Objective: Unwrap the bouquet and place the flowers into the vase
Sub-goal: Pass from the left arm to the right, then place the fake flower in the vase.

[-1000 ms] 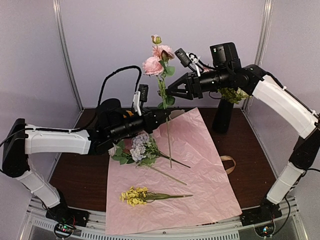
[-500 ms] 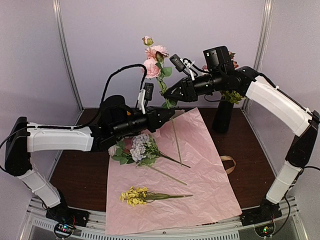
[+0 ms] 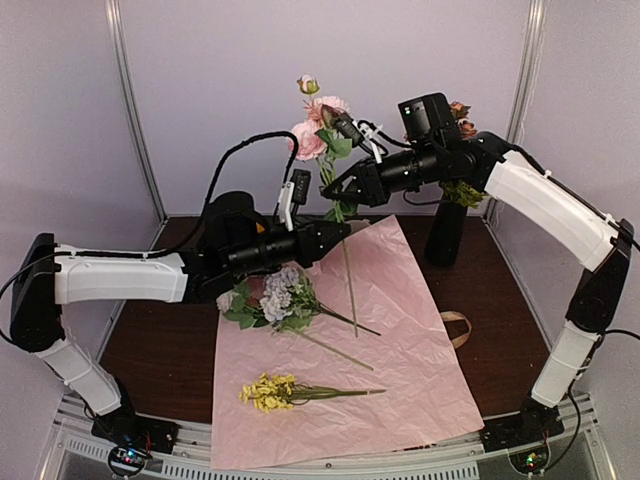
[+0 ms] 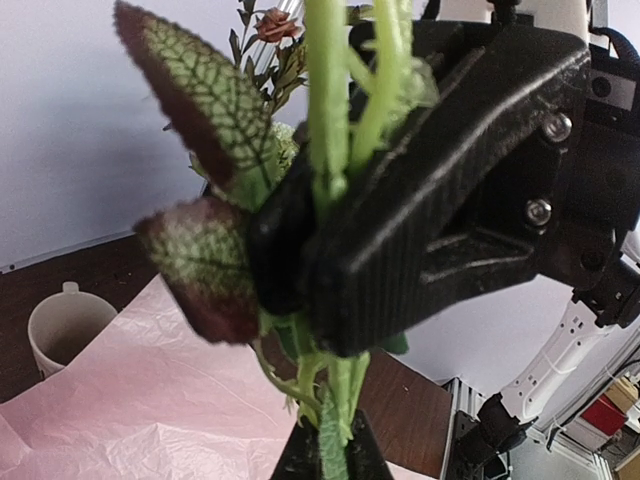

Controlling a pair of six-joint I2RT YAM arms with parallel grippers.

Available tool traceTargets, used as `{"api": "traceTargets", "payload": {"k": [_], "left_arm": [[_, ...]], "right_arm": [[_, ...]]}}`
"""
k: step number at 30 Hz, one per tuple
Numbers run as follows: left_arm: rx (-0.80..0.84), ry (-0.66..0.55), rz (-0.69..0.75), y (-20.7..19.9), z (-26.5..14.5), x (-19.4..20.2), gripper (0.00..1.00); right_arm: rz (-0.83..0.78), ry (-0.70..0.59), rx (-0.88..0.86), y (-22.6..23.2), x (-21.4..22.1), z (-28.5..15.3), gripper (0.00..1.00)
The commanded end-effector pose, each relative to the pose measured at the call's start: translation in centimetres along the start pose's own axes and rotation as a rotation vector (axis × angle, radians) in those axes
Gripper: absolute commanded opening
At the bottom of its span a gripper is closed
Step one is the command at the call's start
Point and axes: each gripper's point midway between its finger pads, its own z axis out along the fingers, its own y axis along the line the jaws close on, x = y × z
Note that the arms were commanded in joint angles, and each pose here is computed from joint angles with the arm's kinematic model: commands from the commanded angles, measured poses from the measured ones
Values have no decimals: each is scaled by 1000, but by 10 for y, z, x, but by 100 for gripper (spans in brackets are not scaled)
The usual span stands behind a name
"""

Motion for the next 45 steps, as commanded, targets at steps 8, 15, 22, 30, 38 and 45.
{"api": "traceTargets", "payload": {"k": [8,15,22,30,38,45], "left_arm": [[-133,6,25,16,-4,-7,45],[-156,12,45,18,-10,-7,47],[-151,11,45,19,-5,-6,47],[-129,19,30,17,2,-6,48],[-138,23,5,17,-3,-4,47],[-154,17,-19,20,-6,-3,47]], "right_arm": [[-78,-160,15,9,-55,-75,0],[-135,-316,232,-20,-83,-188,0],[-209,-346,519,-42,-79,-273,0],[-331,-374,645,-64,-83,-303,0],[-472,-336,615,-81,-75,-292,0],[-561,-284,586,-93,-68,-281,0]]}}
